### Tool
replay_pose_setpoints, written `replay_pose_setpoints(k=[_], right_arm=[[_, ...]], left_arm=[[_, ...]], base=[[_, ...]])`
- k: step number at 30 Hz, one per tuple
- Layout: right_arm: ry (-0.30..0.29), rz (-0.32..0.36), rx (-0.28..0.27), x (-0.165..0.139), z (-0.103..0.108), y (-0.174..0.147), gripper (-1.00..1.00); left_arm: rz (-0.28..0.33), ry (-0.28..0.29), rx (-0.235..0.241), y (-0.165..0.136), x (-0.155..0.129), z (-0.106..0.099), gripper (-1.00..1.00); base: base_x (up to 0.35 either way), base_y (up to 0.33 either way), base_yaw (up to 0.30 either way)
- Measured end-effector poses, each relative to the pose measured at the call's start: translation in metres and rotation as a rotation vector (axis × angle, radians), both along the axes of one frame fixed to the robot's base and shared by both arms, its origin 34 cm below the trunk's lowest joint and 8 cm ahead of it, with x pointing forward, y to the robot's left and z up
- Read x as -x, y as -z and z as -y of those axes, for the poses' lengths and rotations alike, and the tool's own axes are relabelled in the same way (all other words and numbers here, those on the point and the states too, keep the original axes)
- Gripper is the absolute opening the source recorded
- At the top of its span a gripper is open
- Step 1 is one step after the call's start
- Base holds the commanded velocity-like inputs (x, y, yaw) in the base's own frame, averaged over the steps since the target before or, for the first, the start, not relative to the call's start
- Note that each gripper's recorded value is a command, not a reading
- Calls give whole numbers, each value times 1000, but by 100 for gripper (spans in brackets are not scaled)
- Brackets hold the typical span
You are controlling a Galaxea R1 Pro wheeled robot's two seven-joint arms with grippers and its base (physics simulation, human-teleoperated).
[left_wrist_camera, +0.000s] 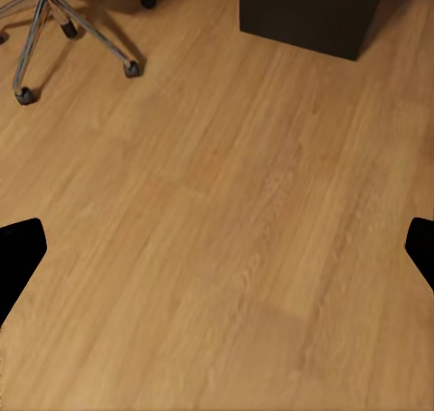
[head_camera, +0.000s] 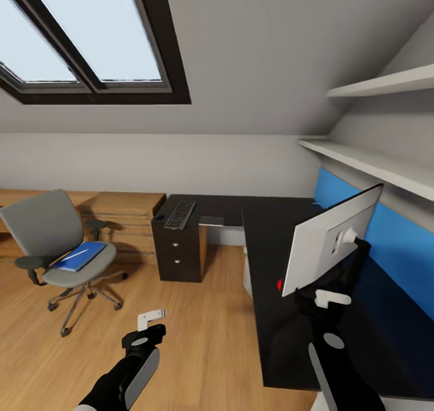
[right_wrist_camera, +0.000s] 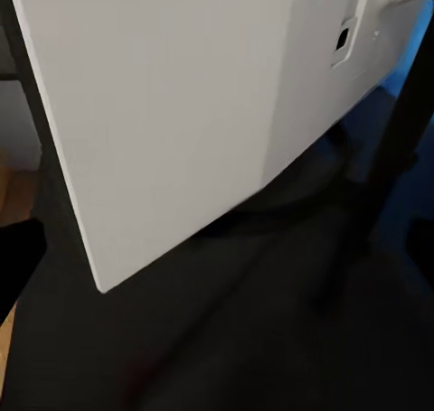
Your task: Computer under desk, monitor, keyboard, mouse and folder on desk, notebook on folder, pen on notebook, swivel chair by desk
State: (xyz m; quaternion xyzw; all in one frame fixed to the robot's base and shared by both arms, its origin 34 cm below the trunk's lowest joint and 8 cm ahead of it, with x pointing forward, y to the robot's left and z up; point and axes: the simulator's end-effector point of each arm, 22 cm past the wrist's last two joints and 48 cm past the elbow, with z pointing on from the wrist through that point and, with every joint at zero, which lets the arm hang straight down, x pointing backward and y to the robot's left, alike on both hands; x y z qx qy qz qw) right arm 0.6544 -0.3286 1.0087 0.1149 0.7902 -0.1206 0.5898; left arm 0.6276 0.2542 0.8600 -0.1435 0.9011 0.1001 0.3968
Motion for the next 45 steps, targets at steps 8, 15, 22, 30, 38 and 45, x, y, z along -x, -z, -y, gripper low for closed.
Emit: replay_pose_setpoints(k=[8,15,22,30,38,45], right_arm=[[43,34,72,1,-4,-12,100],[58,62,101,2,-11,-11,100],[63,70,105,2,-11,-11,100],[102,69,118,6,-2,-12,100],[113,66,118,7,2,-12,100],[120,62,118,8,4,-11,100]], left_arm=[[-7,2,-2,3,1,1,100],[-5,2,-3,2,1,0,100],[-6,1,-3,2,1,1,100],[-5,3,-2,2,1,2,100],[-4,2,-3,2,2,2,100],[-15,2,-6,7,5,1,100]], base=[[47,28,0],[195,203,0],[158,152,0],[113,7,0],[145,0,0],[102,0,0]])
